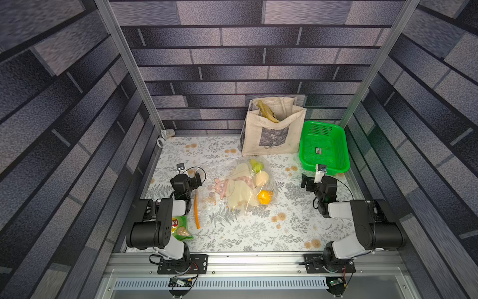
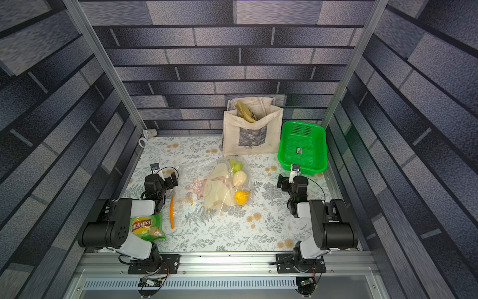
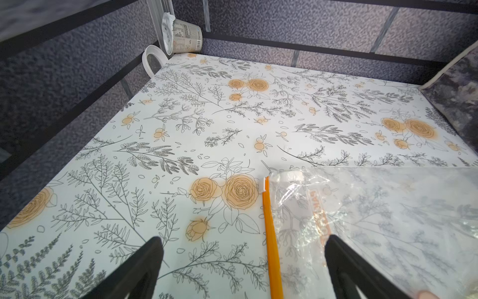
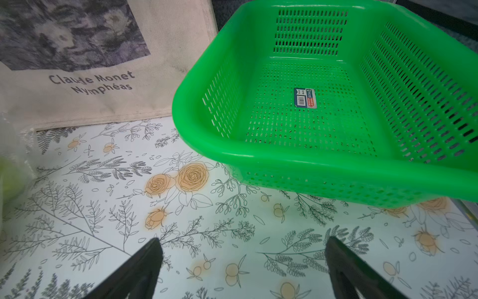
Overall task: Open the zip-top bag and take out the pear
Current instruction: Pick up the zipper food storage bag at the center of the board.
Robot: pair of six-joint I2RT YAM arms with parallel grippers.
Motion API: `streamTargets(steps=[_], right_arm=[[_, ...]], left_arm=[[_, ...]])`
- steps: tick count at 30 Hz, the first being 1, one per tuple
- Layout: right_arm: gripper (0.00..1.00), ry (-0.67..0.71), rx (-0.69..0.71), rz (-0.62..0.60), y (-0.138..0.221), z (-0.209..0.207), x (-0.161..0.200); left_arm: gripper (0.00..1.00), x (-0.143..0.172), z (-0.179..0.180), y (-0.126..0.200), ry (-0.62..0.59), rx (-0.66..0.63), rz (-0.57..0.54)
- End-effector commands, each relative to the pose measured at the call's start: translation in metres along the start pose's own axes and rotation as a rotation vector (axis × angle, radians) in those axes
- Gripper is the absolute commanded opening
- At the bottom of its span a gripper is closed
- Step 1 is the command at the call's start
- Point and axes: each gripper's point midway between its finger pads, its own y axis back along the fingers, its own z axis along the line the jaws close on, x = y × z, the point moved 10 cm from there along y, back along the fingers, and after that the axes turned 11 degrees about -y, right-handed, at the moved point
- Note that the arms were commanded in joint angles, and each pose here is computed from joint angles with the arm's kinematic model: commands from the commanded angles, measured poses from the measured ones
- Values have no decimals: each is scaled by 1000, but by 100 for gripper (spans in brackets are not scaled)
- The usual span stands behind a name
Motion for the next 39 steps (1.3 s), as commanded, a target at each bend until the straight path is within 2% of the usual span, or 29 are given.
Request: streamTargets(steps=[1,12,19,21,22,24,28,31,33,37,39], right_arm=[[100,8,-9,-27,-2,2,-8],[100,8,-9,-28,-2,2,-8],[100,6,-14,-25,-2,2,-8],[93,21,-58,-16,5,7,-17],[90,25,-63,7,10,11,-27],[89,-33,-10,103,25,17,-59],[85,-101,-123,167,54,35,-90],[83,-153,-213,255,73,48,-101],[83,-168,-288,322,81,58,-104],[80,-145,-437,469,90,82,-97],[79,-133,-514,540,92,94,-92]], left_arm=[[100,-4,1,-2,-19,1,-7],[100,-4,4,-3,-4,76,-6],[100,-4,4,-3,-4,76,-8],[100,-13,5,3,-5,45,-24],[100,-19,8,8,2,-16,-10],[100,-42,19,21,53,-123,28],[100,-87,31,46,186,-140,111],[100,-107,24,65,211,-52,159],[99,-106,19,73,246,8,240],[86,-94,7,78,352,161,450],[82,-89,2,78,374,225,512]])
